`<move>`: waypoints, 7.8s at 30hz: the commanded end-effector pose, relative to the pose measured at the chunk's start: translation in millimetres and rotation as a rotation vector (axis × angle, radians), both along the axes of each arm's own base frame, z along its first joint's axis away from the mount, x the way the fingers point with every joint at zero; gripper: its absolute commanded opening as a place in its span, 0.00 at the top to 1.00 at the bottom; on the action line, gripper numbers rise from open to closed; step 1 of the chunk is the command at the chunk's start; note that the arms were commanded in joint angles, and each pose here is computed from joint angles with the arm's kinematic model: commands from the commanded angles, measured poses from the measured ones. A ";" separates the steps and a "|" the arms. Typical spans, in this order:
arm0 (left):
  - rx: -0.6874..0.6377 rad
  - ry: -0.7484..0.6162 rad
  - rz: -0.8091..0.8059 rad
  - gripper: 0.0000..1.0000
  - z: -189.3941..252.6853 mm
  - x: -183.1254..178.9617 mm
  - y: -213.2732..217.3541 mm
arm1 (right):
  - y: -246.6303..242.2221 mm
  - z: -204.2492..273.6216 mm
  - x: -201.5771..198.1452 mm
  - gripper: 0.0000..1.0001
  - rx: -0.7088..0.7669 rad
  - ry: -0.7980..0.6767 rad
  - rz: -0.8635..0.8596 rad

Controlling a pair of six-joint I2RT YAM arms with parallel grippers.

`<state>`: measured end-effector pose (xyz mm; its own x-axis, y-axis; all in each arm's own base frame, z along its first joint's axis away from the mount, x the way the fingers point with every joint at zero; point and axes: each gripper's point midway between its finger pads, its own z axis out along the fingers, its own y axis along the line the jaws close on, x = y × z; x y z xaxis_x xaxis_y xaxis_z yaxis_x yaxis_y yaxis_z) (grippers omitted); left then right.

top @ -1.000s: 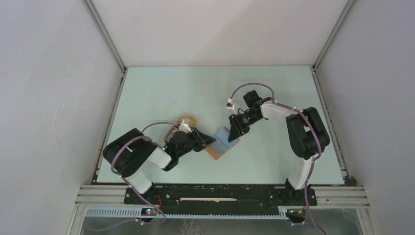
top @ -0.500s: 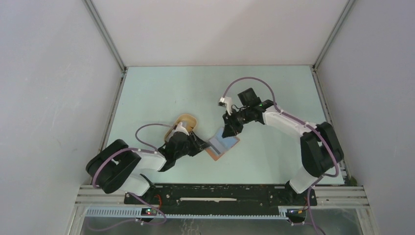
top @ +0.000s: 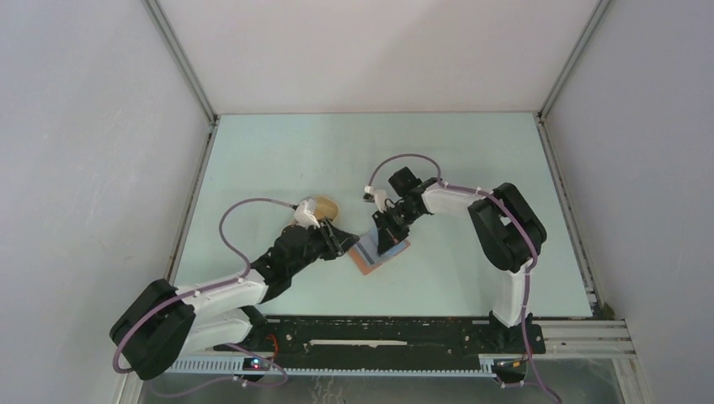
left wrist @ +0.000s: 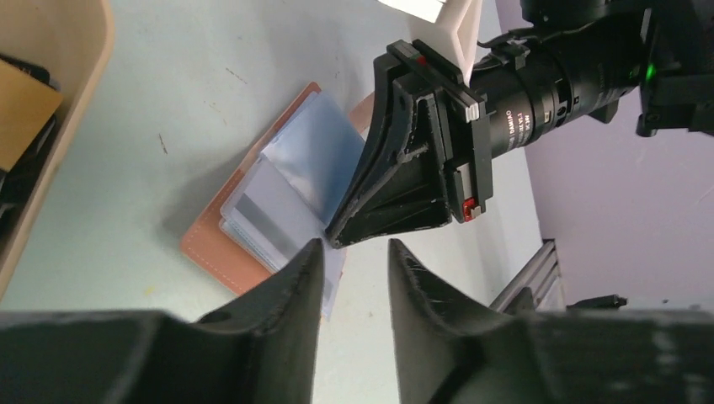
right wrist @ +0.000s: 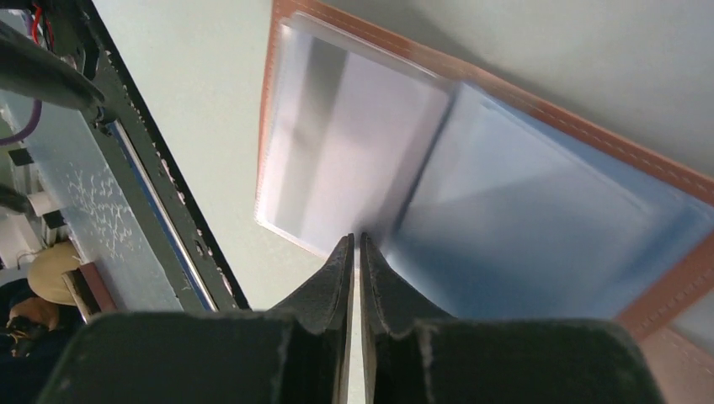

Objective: Put the credit cards into the card holder
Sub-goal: Turn over the card slot in the card holder, then pick up the credit card from the storage box.

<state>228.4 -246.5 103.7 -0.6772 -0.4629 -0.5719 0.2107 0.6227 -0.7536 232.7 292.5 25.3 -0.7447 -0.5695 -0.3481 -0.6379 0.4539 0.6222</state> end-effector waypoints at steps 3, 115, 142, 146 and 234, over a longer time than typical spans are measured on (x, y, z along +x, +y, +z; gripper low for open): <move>-0.027 -0.071 -0.083 0.71 8.3 0.7 -16.9 | 10.5 13.1 -0.4 0.86 0.012 -0.021 0.035; 0.212 -0.002 0.656 0.04 -12.9 23.9 181.9 | 188.4 55.5 108.2 0.36 0.054 -0.239 0.070; 0.198 0.014 0.646 0.05 -18.5 25.0 181.7 | 185.6 21.8 95.1 0.36 -0.033 -0.211 0.071; 0.197 0.014 0.643 0.05 -18.4 25.2 181.4 | 186.3 22.8 92.3 0.37 -0.025 -0.198 0.076; 0.171 0.010 0.623 0.11 -21.7 26.1 179.3 | 206.0 72.5 38.3 0.62 0.203 0.147 0.104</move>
<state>254.6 -68.7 86.9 -0.3226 -0.6650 -0.6736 -0.2329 0.7455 -0.6244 282.3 491.2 71.2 -0.7596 -0.5691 -0.3147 -0.5417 0.2861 0.7904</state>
